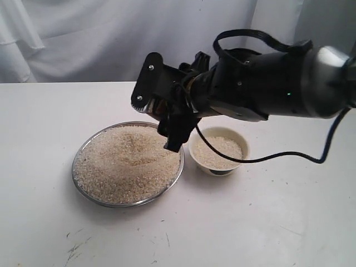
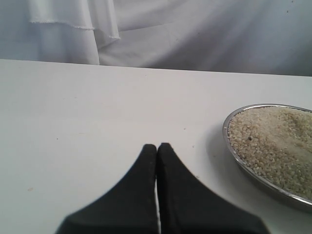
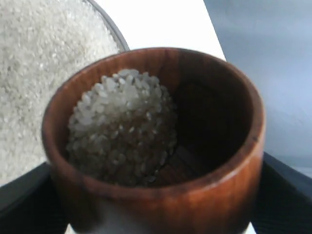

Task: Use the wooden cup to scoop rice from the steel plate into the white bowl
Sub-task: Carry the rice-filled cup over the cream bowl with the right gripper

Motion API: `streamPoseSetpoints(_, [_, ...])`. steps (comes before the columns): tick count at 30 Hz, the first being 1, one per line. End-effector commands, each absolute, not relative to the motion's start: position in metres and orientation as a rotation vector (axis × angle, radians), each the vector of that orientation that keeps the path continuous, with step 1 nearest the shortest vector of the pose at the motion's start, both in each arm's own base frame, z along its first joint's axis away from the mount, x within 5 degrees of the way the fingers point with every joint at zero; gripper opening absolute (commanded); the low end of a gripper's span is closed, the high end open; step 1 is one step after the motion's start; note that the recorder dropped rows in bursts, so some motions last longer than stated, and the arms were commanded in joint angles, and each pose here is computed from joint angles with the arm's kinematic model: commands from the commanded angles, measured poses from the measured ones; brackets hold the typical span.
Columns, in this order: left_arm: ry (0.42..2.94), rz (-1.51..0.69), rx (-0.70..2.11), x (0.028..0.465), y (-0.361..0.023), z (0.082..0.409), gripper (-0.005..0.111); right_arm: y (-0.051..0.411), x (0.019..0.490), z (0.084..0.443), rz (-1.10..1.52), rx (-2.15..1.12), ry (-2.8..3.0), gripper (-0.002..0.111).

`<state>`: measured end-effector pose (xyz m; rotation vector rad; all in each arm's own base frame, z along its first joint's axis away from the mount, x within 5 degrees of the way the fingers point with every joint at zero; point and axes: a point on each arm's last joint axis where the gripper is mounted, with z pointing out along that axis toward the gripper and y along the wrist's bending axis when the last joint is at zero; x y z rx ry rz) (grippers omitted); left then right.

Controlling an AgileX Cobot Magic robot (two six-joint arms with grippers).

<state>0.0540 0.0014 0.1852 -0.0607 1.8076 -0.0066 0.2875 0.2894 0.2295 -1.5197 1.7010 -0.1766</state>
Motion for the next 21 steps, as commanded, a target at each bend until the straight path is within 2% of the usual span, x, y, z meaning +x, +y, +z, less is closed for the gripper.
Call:
streamPoseSetpoints(1, [1.801,-0.007,-0.063,0.054,0.001,0.184,0.000,0.263,0.282,0.238,-0.252,-1.517,1.726,0.000])
streamPoseSetpoints(12, [1.801,-0.007,-0.063,0.054,0.001,0.184,0.000,0.209,0.271,0.226,-0.483,-1.583,1.837,0.000])
streamPoseSetpoints(21, [1.801,-0.007,-0.063,0.054,0.001,0.184,0.000,0.196,0.279,0.228,-0.686,-1.696,1.727,0.000])
